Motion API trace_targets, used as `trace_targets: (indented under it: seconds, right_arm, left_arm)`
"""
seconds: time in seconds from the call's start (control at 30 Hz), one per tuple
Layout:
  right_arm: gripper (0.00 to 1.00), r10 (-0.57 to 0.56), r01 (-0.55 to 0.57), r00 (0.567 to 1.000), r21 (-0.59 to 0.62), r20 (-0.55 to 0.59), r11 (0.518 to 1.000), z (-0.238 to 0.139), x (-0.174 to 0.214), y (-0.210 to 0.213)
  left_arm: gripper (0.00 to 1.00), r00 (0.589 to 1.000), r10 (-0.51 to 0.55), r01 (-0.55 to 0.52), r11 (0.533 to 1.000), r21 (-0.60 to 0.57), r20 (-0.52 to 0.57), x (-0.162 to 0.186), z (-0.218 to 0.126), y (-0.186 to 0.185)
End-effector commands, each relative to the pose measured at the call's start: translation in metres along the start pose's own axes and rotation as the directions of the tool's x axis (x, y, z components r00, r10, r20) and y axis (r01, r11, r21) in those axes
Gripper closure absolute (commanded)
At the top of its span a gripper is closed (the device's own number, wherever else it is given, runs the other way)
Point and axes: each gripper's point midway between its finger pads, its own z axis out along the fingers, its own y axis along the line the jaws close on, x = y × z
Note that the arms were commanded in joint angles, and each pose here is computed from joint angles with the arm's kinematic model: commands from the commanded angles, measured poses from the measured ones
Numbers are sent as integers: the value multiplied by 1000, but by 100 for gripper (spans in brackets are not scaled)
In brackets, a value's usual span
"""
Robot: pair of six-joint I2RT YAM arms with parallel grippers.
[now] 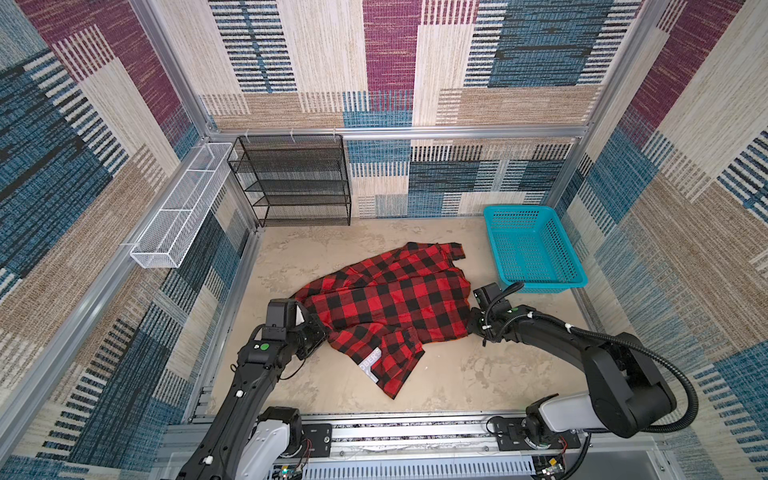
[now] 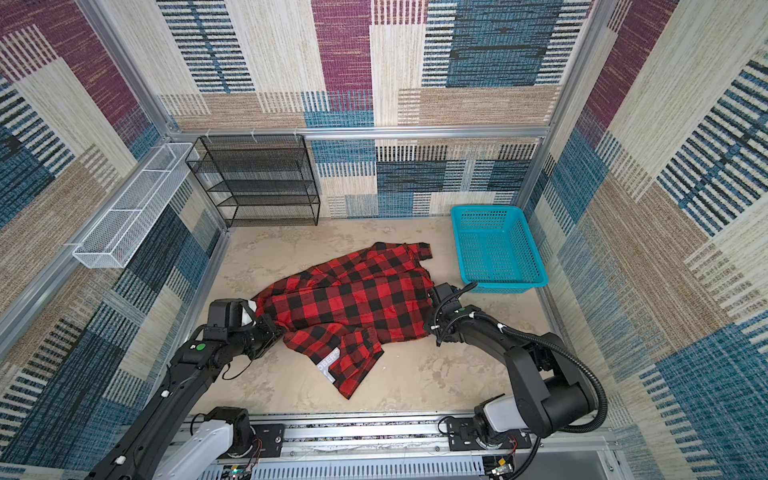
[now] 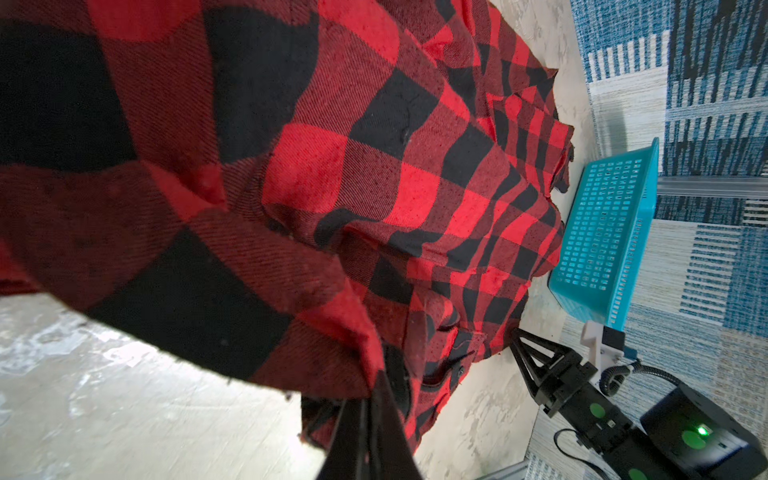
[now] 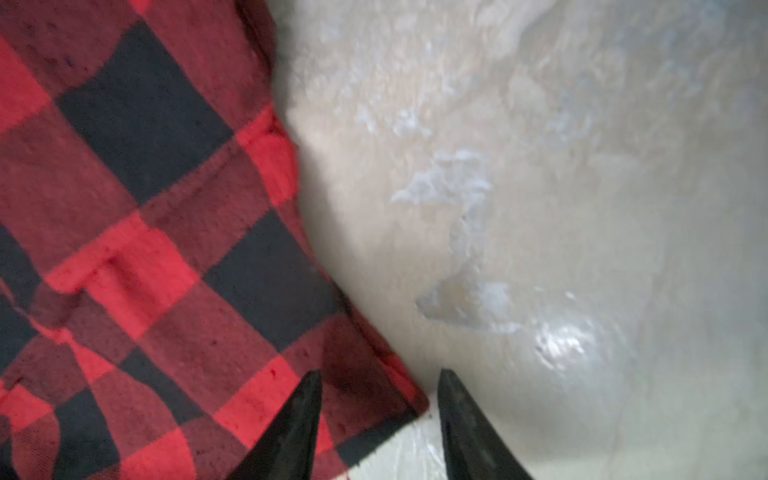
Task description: Fold and stack the long sleeve shirts
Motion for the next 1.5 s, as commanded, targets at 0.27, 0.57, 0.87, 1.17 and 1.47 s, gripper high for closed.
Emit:
trace_targets:
  seconds: [0.27,0.57,0.87,1.17,1.47]
  right_arm:
    - [78,3,-3,1000,-87,-5,996,-1,-5,19]
    - [100,-37,59,994,-219,103,974,-45,-31,48]
    - [100,-109,166,974,-298,198,940,-106,-47,67]
    - [100,-157,286,927,-374,340,882,-160,-94,112]
    - [100,-145,383,859,-428,491,819,-172,-207,176]
  left_arm:
    - [100,1000,4,-5,1000,11,16,1,-5,0]
    - [100,1000,-2,2,1000,22,12,1,1,0]
    - [100,999,32,-34,994,102,24,-18,-12,-30]
    - [100,993,90,-106,970,217,83,-83,-30,-84]
    - [100,971,209,-236,906,352,114,-194,-22,-183]
